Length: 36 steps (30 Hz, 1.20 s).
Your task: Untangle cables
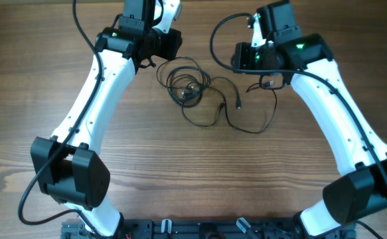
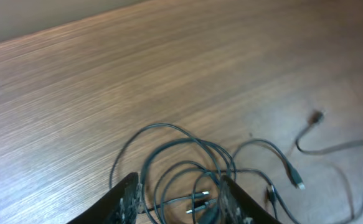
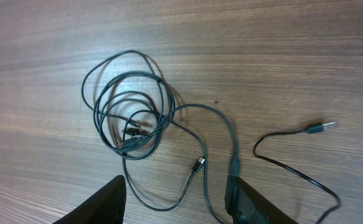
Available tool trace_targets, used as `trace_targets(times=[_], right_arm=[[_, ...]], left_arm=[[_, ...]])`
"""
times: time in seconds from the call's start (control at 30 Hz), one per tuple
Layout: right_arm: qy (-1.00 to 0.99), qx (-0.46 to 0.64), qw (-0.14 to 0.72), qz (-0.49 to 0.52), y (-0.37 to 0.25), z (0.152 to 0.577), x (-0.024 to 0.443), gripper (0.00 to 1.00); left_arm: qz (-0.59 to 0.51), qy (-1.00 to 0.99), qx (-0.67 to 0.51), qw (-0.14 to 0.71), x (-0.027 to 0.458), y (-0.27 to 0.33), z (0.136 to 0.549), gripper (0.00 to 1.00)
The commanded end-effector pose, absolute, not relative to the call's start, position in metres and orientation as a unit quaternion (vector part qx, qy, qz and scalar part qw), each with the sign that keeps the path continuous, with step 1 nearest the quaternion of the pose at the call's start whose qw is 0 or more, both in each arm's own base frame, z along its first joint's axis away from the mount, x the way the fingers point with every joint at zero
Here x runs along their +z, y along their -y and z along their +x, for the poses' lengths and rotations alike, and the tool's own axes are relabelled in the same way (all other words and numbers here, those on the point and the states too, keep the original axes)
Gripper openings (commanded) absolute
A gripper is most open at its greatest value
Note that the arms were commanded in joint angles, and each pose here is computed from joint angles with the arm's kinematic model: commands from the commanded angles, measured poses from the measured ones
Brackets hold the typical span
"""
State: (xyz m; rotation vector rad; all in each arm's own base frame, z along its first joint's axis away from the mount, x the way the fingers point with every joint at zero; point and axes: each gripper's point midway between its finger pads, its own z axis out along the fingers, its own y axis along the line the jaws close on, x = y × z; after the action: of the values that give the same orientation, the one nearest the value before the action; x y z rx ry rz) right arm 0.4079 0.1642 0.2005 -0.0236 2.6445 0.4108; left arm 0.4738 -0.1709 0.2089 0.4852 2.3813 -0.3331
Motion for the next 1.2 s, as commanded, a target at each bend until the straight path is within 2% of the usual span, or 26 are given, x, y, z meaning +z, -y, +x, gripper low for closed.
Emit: trace_targets(times=[0.0, 0.3, 0.5, 0.8, 1.0, 1.17], right_arm=[[-0.966, 0.137, 0.217, -0.037, -0.175, 0.408, 0.181, 0.54], [-0.967, 0.140, 0.207, -0.050, -0.194, 0.411, 0.164, 0.54], [-0.973, 0.137, 0.183, -0.024, -0.196, 0.415, 0.141, 0.54], [-0.974, 0.142, 0.176, 0.028, -0.205, 0.429, 0.117, 0.54], [-0.973, 0.132, 0.182, 0.050, -0.218, 0.432, 0.104, 0.54], [-0.974, 0.105, 0.179, 0.090, -0.231, 0.428, 0.082, 0.54]], left_arm=[[0.136, -0.922, -0.091, 0.350, 0.212, 0.155, 0.484, 0.42], [0.116, -0.925, -0.071, 0.356, 0.215, 0.135, 0.489, 0.42], [0.095, -0.916, -0.069, 0.383, 0.243, 0.105, 0.489, 0.42], [0.230, -0.867, -0.200, 0.395, 0.281, 0.115, 0.455, 0.43], [0.270, -0.835, -0.269, 0.396, 0.291, 0.116, 0.441, 0.45], [0.271, -0.833, -0.272, 0.399, 0.292, 0.114, 0.441, 0.47]])
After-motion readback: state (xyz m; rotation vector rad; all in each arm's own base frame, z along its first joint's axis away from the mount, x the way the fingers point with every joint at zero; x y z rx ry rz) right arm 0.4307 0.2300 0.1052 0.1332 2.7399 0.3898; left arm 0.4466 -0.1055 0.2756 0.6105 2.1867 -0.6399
